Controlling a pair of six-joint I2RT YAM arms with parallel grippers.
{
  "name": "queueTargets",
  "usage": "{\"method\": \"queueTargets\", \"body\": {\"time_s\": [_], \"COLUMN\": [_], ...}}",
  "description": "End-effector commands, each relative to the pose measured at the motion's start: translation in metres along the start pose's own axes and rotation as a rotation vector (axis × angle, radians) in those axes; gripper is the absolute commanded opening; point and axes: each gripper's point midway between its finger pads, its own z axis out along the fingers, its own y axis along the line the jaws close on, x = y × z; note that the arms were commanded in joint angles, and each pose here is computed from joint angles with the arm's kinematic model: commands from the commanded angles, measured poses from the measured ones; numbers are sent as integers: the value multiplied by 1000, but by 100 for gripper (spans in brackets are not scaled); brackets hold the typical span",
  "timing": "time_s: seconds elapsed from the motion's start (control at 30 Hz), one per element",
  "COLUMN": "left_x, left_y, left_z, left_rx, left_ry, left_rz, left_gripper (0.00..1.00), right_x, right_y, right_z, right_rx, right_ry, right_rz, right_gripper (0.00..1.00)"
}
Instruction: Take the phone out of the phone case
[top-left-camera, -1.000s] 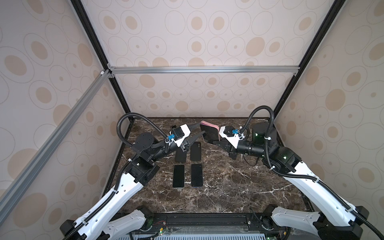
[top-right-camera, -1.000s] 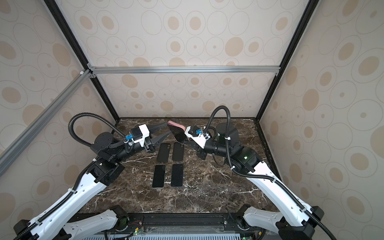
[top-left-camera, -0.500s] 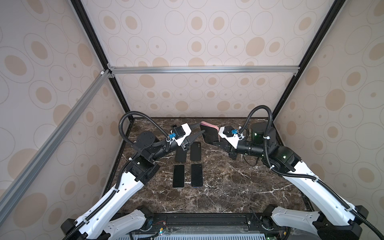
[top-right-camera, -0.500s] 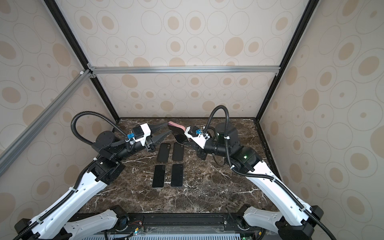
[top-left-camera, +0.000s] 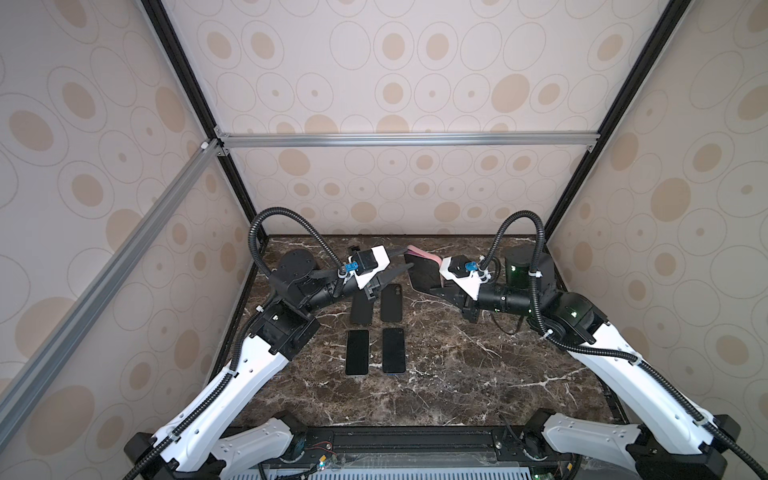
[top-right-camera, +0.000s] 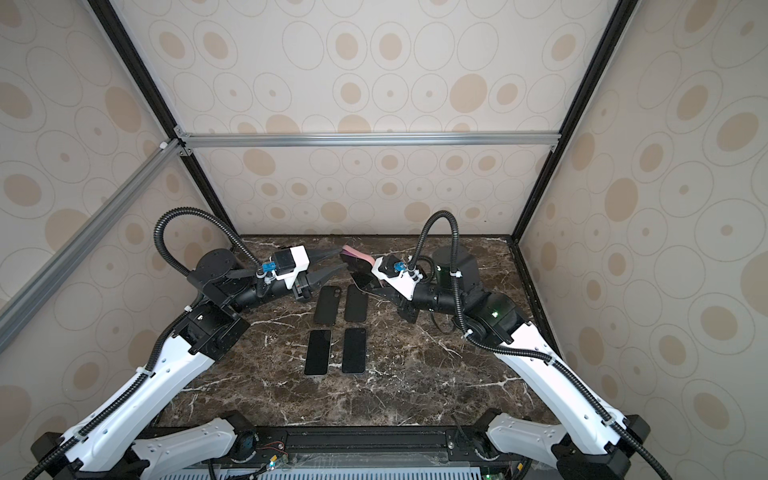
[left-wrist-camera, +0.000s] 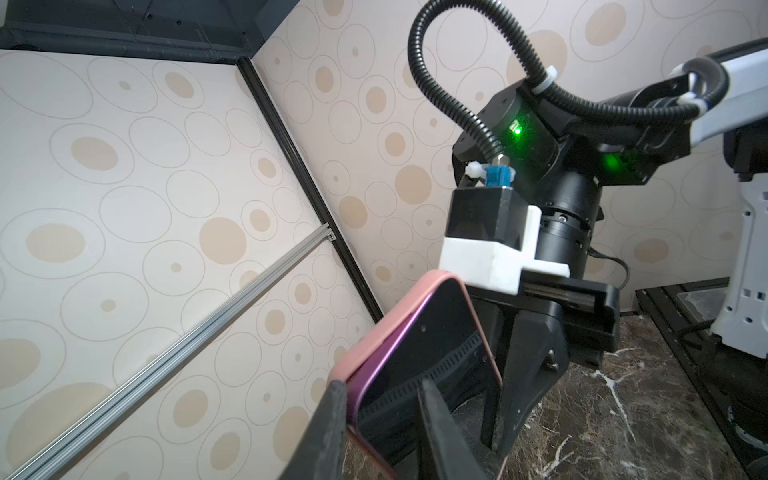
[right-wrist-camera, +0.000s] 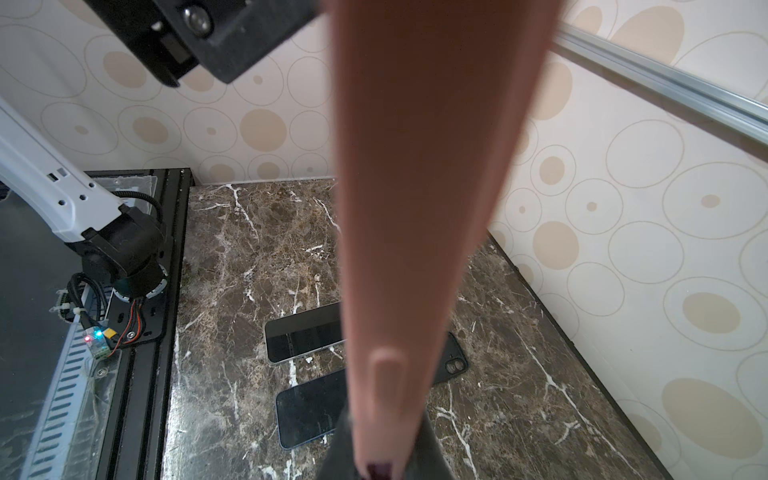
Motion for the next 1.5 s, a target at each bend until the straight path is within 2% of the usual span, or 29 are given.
{"method": "queueTargets", "body": {"time_s": [0.0, 0.27, 0.67, 0.87, 1.13, 1.27, 1.47], "left_x": [38, 53, 65, 43, 18, 29, 34], "left_y": [-42, -56, -63, -70, -80, -83, -86], "left_z": [12, 14, 18, 6, -5, -2, -2], "left_rx": [219, 306, 362, 448, 551, 561, 569], "left_ry": [88, 128, 154, 43, -123, -106, -98], "left_rz": [-92, -122, -147, -199, -300, -336, -355], "left_gripper": [29, 30, 32, 28, 28, 29, 26], "right_x": [-56, -56, -59, -66, -99, -115, -119], "right_y": [26, 30, 39, 38, 49, 50, 49], "right_z": [-17, -20, -19, -29, -48, -55, -51], "right_rx": [-108, -119, -158, -145, -206, -215, -234], "right_ry": [-220, -226, -246, -264, -436, -522, -544], "right_rz": [-202, -236, -256, -248, -222, -214, -199], "right_gripper": [0, 0, 0, 0, 0, 0, 0]}}
